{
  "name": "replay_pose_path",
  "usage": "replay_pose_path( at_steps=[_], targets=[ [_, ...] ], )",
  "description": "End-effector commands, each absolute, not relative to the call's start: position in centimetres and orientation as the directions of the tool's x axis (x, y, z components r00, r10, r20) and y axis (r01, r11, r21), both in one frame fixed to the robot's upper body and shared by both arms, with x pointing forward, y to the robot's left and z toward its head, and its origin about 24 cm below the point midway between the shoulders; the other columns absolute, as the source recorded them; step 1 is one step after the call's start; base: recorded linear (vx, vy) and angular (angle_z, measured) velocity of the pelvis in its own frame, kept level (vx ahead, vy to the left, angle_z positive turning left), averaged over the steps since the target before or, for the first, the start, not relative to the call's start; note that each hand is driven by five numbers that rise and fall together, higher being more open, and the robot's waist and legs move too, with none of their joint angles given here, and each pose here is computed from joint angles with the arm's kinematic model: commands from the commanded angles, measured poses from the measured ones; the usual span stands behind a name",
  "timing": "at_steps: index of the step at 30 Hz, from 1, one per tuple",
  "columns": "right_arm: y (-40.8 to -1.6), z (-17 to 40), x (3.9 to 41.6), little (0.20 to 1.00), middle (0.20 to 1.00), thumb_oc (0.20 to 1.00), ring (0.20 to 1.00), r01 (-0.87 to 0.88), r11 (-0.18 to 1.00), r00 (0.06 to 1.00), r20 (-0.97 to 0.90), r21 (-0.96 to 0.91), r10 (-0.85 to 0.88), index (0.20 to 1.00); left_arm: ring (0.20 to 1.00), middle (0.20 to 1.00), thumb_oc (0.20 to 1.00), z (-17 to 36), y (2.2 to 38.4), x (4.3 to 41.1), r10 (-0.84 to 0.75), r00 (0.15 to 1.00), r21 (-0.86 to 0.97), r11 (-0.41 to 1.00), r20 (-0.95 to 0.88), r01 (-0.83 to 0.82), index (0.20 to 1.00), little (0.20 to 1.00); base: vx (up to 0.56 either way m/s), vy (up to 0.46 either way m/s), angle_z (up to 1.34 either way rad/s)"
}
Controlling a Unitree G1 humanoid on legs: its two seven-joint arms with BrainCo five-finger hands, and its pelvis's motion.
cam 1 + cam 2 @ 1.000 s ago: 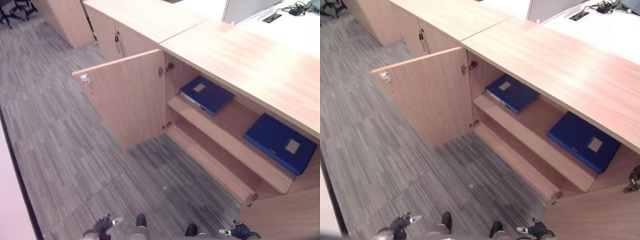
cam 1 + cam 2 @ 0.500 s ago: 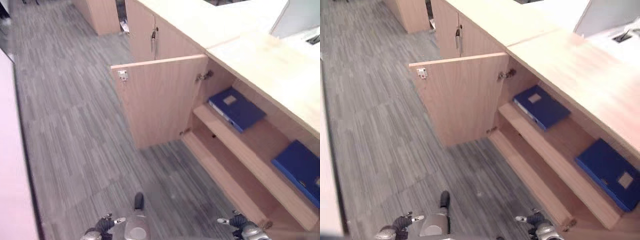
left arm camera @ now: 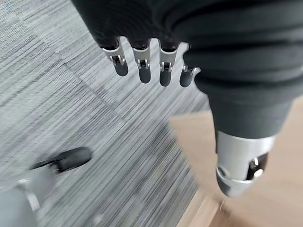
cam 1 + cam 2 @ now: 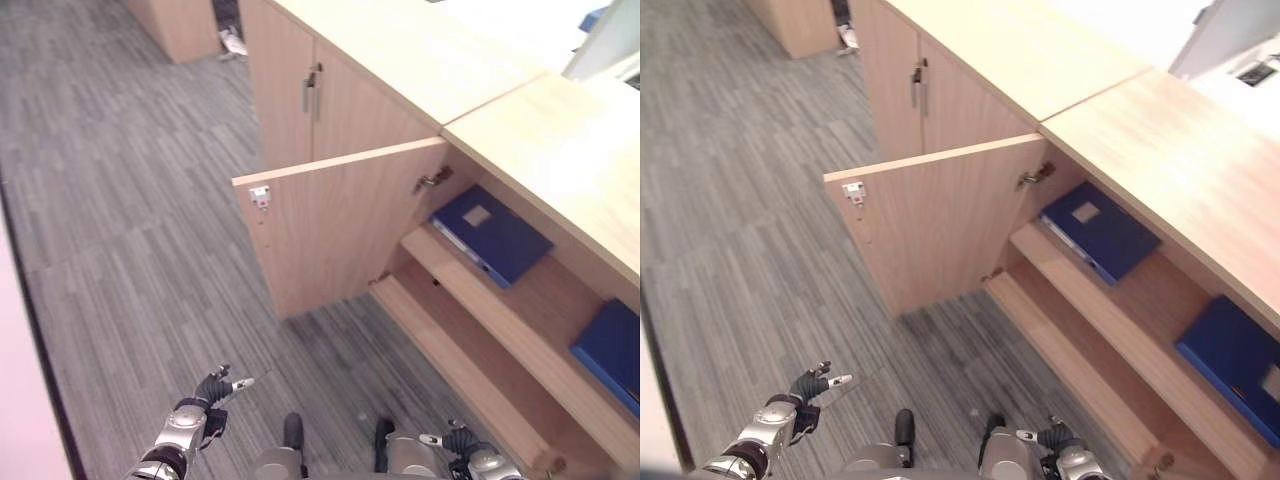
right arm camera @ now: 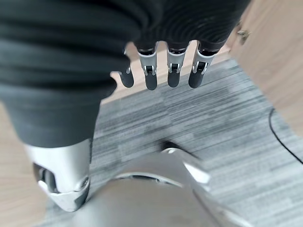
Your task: Put the empty folder in the office cabinet
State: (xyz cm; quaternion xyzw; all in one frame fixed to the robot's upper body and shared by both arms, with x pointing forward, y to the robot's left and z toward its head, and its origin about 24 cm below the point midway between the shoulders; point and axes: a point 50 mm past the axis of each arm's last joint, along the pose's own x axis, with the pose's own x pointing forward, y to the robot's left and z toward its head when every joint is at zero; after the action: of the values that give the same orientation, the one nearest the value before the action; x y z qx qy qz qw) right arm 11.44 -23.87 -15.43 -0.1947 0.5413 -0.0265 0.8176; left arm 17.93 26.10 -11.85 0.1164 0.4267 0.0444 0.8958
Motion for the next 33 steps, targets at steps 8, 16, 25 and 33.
replay_pose_path(
  at_steps=[8, 16, 25, 33],
  targets=[
    [-27.5, -15.1, 8.8, 1.000, 1.000, 1.000, 1.000, -0.141, 0.897, 0.333, -0.874, -0.418, -0.355, 1.000, 1.000, 1.000, 1.000, -13.1, 24.7, 15.7, 0.172, 0.620, 0.205, 0.979, -0.765, -0.018, 1.000, 1.000, 0.13, -0.071, 0.20],
    [-27.3, -15.4, 7.5, 1.000, 1.000, 1.000, 1.000, -0.147, 0.901, 0.308, -0.884, -0.408, -0.350, 1.000, 1.000, 1.000, 1.000, -12.9, 24.9, 15.7, 0.188, 0.639, 0.192, 0.979, -0.746, -0.065, 1.000, 1.000, 0.05, -0.020, 0.05],
    [-26.8, -15.5, 7.7, 1.000, 1.000, 1.000, 1.000, -0.173, 0.901, 0.327, -0.886, -0.399, -0.329, 1.000, 1.000, 1.000, 1.000, -11.1, 25.5, 18.0, 0.217, 0.726, 0.169, 0.976, -0.653, -0.140, 1.000, 1.000, 0.02, 0.011, -0.01],
    [-26.4, -15.7, 7.4, 1.000, 1.000, 1.000, 1.000, -0.174, 0.907, 0.319, -0.893, -0.384, -0.317, 1.000, 1.000, 1.000, 1.000, -8.9, 25.7, 20.9, 0.214, 0.807, 0.165, 0.975, -0.551, -0.147, 1.000, 1.000, 0.00, 0.036, 0.00]
  ],
)
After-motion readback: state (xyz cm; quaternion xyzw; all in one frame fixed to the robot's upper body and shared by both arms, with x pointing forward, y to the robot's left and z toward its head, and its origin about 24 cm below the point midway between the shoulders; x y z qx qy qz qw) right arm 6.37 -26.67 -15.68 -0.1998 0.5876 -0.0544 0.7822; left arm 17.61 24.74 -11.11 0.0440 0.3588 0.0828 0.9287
